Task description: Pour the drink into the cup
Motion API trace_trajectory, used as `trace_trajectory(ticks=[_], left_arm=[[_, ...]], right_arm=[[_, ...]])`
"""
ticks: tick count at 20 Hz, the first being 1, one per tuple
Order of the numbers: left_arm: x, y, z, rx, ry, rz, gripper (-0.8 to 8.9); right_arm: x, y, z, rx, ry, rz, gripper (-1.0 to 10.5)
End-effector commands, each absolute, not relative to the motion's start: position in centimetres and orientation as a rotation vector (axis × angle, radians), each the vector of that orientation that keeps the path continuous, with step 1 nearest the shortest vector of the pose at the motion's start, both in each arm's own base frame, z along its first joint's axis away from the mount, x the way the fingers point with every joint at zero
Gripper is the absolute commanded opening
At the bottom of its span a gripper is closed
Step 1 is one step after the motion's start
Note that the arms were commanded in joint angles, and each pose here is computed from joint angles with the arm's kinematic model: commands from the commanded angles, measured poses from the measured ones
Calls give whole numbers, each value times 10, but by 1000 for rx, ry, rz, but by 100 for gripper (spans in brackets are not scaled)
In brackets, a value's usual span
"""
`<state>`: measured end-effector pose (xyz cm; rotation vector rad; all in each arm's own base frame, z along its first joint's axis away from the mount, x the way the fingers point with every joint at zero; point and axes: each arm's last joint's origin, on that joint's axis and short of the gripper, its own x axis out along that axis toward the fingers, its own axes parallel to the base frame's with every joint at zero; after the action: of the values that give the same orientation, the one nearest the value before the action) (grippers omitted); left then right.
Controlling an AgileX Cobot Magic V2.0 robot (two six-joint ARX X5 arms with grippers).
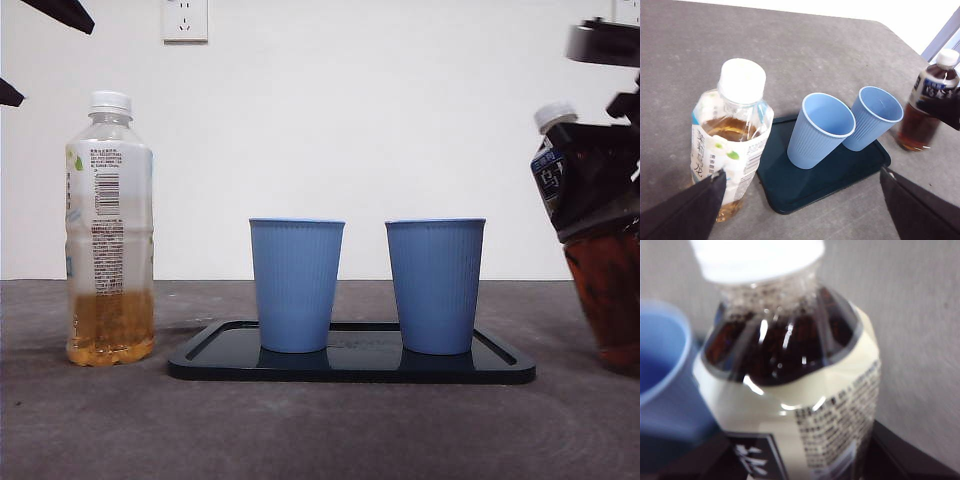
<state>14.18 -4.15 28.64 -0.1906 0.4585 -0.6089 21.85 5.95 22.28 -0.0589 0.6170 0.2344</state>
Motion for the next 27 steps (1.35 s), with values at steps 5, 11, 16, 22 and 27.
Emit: trace_trajectory(ticks=[5,11,16,22,27], left_arm=[[143,-42,290,-164,438,-622,495],[143,-42,290,-159,435,-623,495],[143,-42,291,-159,425,-624,495],[138,-41,295,-153,395,-617,495],[134,-40,297,-151,376,-619,495]], right_arm=[[210,90,275,-390,729,247,198],[211,118,292,-741,813,193,198],[222,138,293,-980,858,136,198],[229,158,277,-1235,891,114,198],[232,168,266,-1377,891,47,198]])
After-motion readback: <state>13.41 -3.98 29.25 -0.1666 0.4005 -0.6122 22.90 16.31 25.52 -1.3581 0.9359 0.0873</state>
